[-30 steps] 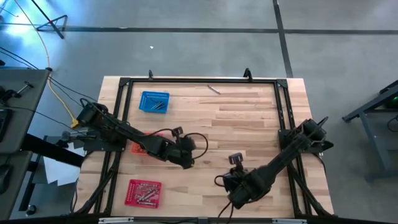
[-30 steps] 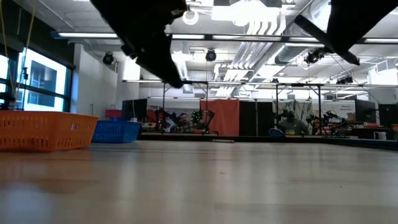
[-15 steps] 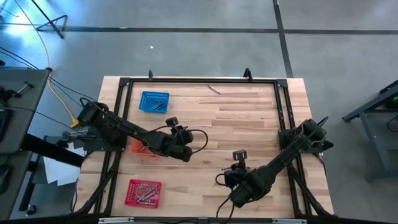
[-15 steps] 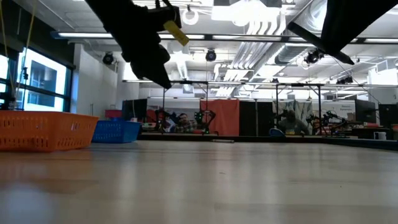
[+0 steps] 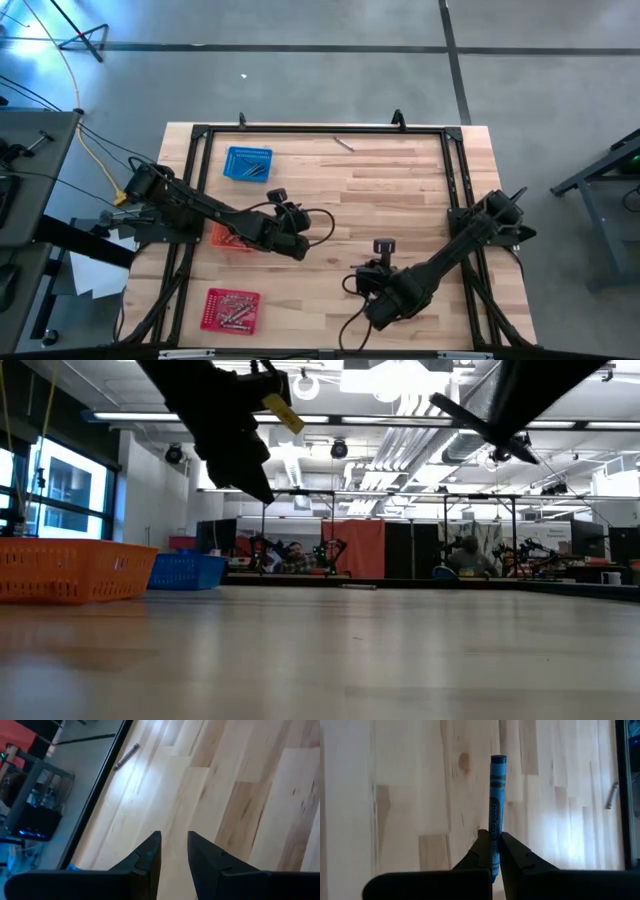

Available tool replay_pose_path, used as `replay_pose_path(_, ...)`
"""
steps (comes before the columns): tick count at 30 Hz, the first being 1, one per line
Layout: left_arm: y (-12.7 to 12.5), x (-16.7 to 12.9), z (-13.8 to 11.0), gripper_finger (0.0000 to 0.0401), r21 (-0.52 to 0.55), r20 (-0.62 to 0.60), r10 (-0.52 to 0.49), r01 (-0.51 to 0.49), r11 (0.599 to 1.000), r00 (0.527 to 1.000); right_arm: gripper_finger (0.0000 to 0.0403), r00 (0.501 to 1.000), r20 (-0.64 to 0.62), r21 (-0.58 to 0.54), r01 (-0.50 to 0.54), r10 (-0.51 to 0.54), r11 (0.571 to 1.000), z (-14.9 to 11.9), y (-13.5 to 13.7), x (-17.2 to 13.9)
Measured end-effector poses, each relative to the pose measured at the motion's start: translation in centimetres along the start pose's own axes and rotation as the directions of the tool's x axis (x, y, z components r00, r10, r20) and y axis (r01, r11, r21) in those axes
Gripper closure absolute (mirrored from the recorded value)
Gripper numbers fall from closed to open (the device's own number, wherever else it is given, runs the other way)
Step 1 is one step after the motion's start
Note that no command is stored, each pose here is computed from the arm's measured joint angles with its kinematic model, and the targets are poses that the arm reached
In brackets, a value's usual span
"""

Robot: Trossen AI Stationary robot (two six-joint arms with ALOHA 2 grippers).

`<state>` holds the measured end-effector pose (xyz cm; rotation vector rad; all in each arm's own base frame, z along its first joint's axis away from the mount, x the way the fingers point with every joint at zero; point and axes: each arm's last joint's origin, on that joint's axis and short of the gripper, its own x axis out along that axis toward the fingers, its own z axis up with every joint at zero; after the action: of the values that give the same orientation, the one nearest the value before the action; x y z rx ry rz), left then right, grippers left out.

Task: Sort crayons
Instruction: Put the blue crayon into the blue bin

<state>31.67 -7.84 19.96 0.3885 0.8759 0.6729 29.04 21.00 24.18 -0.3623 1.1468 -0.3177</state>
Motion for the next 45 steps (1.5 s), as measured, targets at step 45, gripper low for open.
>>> replay_pose_path(45, -1.2, -14.3, 4.9, 0.0321, -0.247, 0.666, -0.053, 0.287, 0.925, 0.744, 0.0403, 0.779, 0.453, 0.373, 0.275, -0.433, 0.886, 1.8, -5.9, -6.1)
